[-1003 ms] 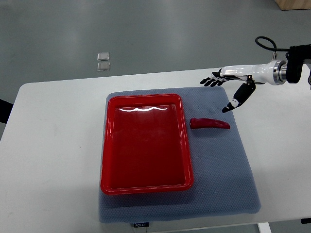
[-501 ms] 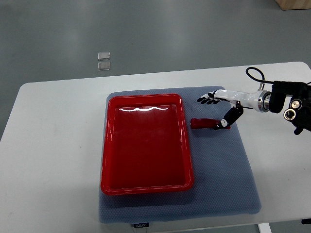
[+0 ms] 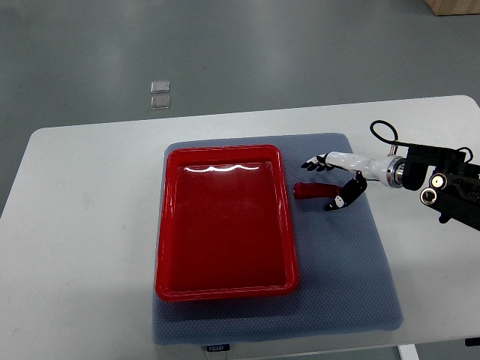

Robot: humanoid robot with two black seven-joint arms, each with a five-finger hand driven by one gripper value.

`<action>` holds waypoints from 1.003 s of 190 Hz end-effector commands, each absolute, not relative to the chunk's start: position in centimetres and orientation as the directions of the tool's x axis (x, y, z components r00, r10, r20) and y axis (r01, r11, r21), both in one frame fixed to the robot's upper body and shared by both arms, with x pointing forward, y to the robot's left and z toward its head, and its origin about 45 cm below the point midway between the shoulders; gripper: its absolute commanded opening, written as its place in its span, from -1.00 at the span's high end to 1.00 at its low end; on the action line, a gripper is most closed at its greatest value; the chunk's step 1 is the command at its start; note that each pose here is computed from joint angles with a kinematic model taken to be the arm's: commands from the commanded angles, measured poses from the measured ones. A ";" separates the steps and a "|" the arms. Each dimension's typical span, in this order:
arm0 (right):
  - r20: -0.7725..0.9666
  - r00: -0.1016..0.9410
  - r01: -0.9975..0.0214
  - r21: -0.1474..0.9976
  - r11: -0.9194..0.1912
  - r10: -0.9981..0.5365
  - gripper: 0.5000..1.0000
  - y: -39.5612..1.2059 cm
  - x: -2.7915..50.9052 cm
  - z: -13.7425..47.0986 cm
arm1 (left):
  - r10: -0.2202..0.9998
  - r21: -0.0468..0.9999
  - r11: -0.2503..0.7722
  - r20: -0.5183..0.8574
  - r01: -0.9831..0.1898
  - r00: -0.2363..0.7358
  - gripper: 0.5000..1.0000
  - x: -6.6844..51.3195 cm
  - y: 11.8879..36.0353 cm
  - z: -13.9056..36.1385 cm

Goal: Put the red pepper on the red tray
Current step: 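Lift the red pepper with the right hand toward the tray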

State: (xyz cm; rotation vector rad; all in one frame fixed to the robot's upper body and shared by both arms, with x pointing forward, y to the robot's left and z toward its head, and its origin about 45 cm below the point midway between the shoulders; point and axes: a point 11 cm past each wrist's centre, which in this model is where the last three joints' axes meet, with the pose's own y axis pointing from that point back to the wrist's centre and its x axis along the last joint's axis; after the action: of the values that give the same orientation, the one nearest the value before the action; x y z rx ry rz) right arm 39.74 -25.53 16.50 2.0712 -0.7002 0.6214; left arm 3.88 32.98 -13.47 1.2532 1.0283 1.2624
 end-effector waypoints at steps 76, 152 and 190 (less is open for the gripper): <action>0.674 0.702 -0.686 0.556 -0.468 -0.228 1.00 -26.2 39.7 15.9 | 0.991 0.990 -0.100 0.108 -0.095 0.081 -1.00 3.8 33.0 -13.5; 0.753 0.625 -0.739 0.485 -0.467 -0.207 1.00 -28.1 42.2 22.8 | 0.991 0.990 -0.101 0.109 -0.097 0.081 -1.00 3.9 33.0 -13.5; 0.797 0.571 -0.754 0.413 -0.511 -0.197 1.00 -26.1 43.7 26.9 | 0.991 0.990 -0.101 0.109 -0.097 0.081 -1.00 3.9 33.0 -13.5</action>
State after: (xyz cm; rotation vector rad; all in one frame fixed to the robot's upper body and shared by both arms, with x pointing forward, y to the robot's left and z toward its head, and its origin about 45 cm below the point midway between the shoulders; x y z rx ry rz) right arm 43.20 -26.85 25.52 2.0058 -0.7569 0.8633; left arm 3.88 33.04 -13.47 1.2562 1.0260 1.2633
